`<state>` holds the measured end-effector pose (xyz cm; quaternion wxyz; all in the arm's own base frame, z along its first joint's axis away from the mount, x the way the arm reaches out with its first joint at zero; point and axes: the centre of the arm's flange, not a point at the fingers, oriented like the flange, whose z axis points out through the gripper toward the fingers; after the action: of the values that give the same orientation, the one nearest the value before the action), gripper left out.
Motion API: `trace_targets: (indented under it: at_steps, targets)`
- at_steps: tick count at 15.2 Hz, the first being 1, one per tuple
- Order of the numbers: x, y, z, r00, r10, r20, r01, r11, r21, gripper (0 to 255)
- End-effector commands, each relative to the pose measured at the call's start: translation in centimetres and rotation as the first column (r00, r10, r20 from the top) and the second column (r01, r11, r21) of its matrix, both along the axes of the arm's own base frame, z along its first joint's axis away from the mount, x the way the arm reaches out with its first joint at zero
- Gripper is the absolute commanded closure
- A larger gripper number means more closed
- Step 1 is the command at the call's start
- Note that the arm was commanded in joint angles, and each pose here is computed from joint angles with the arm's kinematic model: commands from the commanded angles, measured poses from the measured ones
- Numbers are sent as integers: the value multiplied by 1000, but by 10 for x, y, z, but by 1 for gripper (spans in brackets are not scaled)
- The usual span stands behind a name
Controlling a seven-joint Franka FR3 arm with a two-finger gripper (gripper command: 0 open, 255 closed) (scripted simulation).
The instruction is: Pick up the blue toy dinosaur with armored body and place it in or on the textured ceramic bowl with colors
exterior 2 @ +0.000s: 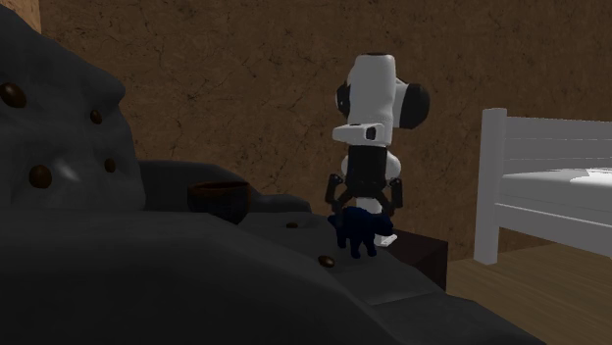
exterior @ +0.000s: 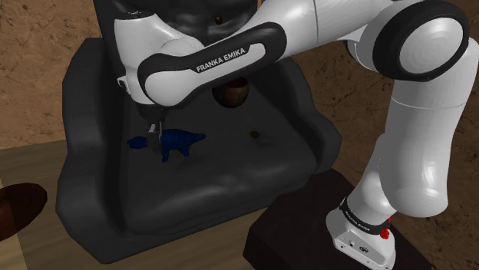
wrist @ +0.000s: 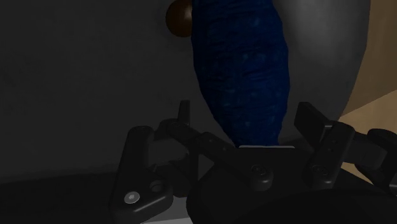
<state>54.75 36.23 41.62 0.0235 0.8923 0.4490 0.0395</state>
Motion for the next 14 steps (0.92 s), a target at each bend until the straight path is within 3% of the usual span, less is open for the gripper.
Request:
trace_targets:
  at_steps: [1, 6, 7, 14]
  targets:
    - [1, 0, -2, 1000, 0, 0, 0, 1000, 0, 0]
    - [1, 0, -2, 1000, 0, 0, 0, 1000, 0, 0]
    - [1, 0, -2, 1000, 0, 0, 0, 1000, 0, 255]
    - [1, 0, -2, 1000, 0, 0, 0, 1000, 0, 255]
